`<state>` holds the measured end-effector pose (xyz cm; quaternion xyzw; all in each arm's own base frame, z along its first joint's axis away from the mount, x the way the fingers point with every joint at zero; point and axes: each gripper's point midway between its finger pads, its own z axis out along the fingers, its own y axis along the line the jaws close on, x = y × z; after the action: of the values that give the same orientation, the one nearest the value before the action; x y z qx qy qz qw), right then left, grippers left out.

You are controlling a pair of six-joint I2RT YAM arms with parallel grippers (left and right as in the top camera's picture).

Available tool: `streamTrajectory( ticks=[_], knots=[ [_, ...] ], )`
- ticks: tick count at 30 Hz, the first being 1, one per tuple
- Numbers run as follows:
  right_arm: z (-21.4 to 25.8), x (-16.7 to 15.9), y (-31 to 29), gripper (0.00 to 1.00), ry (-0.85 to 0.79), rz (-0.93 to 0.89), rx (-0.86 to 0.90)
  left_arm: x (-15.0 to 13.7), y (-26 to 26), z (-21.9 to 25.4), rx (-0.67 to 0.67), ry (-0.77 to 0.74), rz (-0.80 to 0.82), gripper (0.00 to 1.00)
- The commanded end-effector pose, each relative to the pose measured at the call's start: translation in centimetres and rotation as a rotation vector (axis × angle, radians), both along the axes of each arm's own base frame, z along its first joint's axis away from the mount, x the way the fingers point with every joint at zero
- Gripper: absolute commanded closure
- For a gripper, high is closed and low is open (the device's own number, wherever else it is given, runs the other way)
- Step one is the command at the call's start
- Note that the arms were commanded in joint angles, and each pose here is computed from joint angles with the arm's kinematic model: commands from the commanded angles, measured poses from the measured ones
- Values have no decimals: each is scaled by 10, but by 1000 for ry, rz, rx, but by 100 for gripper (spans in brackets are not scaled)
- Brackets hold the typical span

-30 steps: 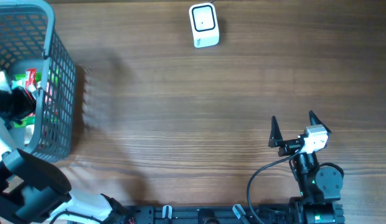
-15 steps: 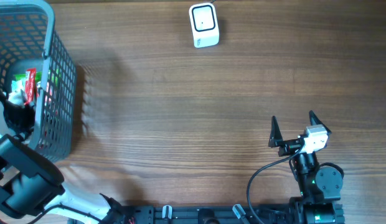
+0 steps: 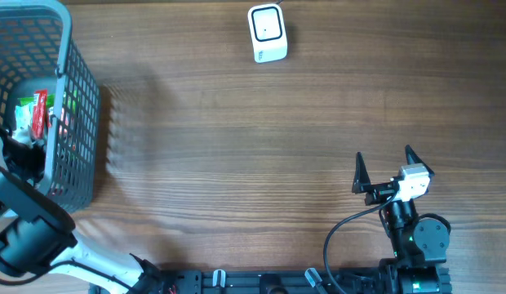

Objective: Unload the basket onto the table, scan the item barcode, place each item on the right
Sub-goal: 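Grasp the green-capped jar in the basket with the left gripper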

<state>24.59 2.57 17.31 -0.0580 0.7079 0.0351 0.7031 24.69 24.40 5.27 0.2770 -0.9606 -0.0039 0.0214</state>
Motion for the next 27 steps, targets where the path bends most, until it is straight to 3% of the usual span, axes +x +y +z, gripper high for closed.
streamTrajectory(
  ticks=[1, 9, 11, 27],
  knots=[
    [2, 0, 1, 0, -12, 10, -17, -3, -1, -12, -24, 24, -8, 9],
    [2, 0, 1, 0, -12, 10, -17, 2, 0, -18, -33, 9, -5, 16],
    [2, 0, 1, 0, -12, 10, -17, 8, -2, -18, -46, -22, -2, 0],
    [2, 0, 1, 0, -12, 10, -17, 22, 4, -17, -27, -87, -3, 0]
  ],
)
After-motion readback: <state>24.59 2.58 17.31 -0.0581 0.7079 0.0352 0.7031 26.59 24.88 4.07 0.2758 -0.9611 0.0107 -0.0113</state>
